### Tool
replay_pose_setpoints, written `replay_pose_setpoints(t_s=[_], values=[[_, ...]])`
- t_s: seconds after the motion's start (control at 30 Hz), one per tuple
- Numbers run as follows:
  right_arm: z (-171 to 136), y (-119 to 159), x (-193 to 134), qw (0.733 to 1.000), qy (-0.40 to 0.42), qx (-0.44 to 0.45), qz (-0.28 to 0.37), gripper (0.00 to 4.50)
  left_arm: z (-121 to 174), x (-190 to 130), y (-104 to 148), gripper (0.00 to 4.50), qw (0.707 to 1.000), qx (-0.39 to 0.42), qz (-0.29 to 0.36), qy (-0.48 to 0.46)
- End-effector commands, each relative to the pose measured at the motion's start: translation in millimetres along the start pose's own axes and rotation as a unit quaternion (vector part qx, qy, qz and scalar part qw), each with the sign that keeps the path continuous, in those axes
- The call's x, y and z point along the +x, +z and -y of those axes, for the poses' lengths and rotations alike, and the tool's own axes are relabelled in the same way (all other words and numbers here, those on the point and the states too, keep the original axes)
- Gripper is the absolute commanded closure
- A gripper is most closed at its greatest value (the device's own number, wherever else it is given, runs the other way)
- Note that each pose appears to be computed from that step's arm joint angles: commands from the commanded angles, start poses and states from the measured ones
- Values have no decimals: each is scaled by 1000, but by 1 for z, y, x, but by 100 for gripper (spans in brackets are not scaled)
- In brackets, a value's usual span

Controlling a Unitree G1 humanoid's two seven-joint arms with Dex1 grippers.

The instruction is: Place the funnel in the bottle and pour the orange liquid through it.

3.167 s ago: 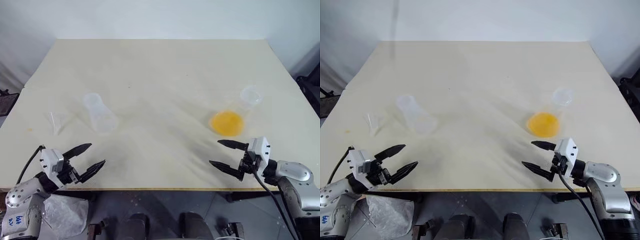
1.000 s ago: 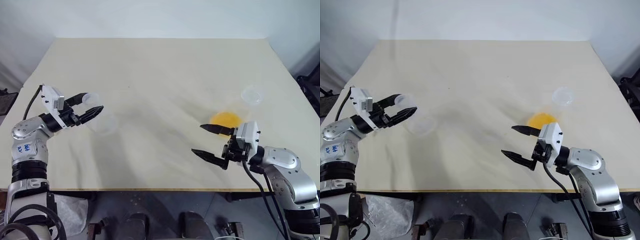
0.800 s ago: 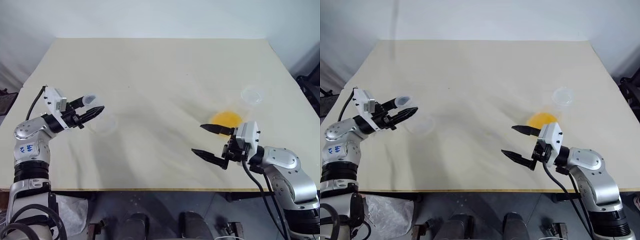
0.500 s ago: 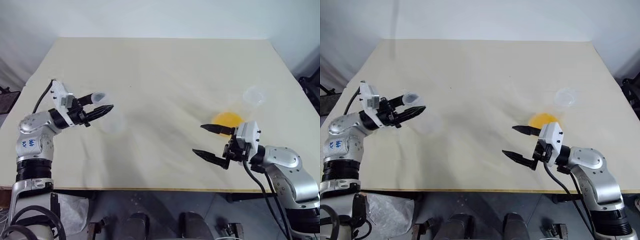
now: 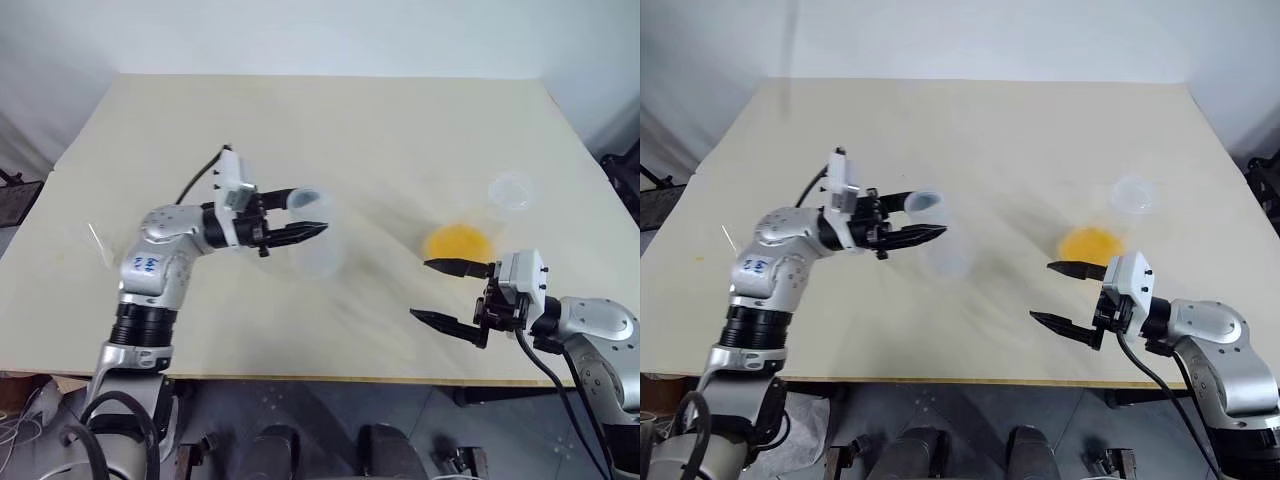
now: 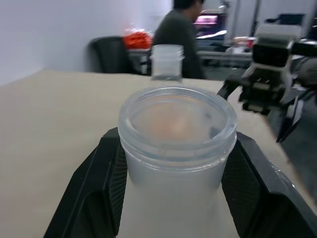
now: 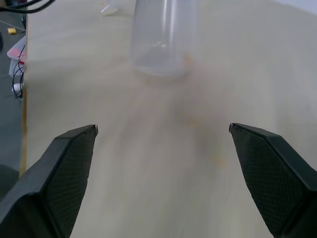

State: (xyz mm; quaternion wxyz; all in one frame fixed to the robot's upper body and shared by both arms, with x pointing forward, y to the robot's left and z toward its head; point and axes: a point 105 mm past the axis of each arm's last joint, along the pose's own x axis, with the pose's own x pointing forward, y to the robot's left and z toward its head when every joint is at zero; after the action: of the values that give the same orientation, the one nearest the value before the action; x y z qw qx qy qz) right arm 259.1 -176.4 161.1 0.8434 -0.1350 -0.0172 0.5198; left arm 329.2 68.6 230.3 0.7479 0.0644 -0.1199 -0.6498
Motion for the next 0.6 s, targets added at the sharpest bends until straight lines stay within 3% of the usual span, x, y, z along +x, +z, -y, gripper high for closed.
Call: replay_pose_setpoints(t_s=[0.03, 0.27, 0.6], values=[[0, 14, -9, 1000, -11, -28, 7, 0, 10, 23, 7, 220, 999, 15, 3, -39], [-6, 14, -15, 999, -31, -27, 6, 0, 26, 46, -15, 220, 997, 14, -25, -78], [-13, 14, -17, 999, -45, -24, 7, 0, 16, 61, -32, 220, 995, 39, -58, -76]])
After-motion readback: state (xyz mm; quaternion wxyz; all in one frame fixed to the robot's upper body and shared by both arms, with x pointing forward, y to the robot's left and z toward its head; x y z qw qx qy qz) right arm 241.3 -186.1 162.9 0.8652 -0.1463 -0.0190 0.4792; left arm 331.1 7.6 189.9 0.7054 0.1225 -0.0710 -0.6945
